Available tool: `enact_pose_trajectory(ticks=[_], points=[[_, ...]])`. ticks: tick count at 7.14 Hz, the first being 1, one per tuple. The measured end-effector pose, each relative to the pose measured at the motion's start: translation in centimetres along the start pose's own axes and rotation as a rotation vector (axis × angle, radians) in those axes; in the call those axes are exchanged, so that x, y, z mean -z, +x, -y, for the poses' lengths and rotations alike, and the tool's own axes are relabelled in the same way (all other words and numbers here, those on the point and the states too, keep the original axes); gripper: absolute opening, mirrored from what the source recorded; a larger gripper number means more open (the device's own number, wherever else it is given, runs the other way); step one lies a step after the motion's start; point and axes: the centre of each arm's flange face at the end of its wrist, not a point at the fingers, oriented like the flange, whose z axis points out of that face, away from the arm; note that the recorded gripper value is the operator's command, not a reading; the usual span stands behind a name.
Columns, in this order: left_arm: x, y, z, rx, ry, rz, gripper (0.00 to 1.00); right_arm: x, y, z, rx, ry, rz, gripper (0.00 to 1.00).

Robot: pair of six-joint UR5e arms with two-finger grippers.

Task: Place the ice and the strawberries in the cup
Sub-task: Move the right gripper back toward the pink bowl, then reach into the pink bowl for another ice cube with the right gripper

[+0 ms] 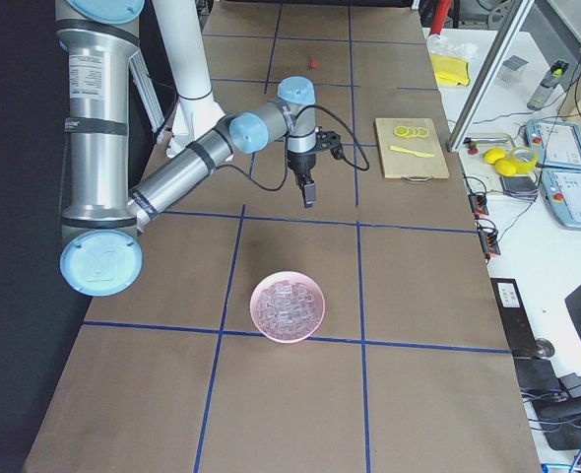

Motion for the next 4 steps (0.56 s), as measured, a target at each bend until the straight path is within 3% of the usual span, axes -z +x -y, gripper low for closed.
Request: enact_pose_trajectory(ticks=[2,4], points=[[0.0,0.1,0.0,-0.002,0.001,0.0,1.0,-3.4,7.4,-4.6,0.018,0.026,0.047,1.0],[0.0,0.1,0.0,-0.003,0.001,-0.001,1.0,-6.4,14.1,-7.5,0.026,0.032,0.059,0.99]])
